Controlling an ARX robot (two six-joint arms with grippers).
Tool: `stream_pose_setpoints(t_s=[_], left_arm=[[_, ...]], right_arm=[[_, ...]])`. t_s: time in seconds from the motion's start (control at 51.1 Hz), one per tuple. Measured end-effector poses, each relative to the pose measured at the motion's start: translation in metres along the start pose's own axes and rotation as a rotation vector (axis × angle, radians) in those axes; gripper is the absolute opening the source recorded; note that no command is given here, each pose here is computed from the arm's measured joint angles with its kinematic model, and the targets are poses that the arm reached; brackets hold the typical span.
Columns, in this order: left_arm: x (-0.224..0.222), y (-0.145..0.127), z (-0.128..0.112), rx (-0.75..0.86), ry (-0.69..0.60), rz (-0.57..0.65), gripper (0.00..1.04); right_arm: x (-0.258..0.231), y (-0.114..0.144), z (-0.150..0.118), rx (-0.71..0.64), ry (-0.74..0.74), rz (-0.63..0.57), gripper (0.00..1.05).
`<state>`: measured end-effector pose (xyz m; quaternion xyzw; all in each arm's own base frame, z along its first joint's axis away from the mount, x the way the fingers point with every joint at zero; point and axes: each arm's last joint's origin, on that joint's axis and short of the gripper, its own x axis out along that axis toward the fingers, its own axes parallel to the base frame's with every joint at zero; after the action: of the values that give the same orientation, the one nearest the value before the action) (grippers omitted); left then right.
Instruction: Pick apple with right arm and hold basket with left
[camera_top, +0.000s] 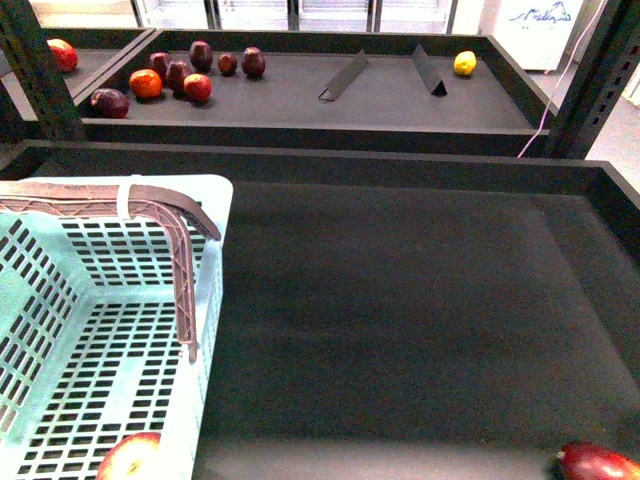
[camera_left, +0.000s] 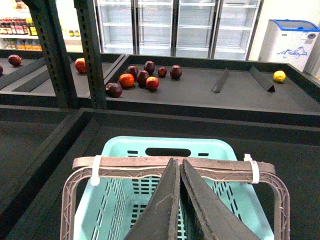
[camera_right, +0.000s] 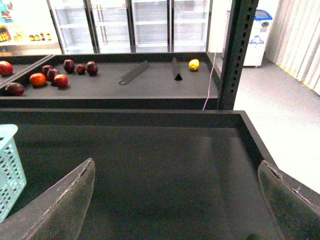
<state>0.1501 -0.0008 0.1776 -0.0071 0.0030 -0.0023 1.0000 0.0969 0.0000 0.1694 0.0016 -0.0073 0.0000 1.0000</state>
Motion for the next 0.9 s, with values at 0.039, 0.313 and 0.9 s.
stream_pose_setpoints(t_s=[0.039, 0.313, 0.9], left_arm=[[-0.004, 0.000, -0.002, 0.001, 0.002, -0.001, 0.04], [-0.017, 0.000, -0.009, 0.003, -0.009, 0.000, 0.04], [-0.036, 0.000, -0.006, 0.003, -0.022, 0.000, 0.03]], right_arm=[[0.000, 0.000, 0.000, 0.000, 0.000, 0.000, 0.96], [0.000, 0.000, 0.000, 0.000, 0.001, 0.000, 0.96], [0.000, 0.000, 0.000, 0.000, 0.001, 0.000, 0.96]])
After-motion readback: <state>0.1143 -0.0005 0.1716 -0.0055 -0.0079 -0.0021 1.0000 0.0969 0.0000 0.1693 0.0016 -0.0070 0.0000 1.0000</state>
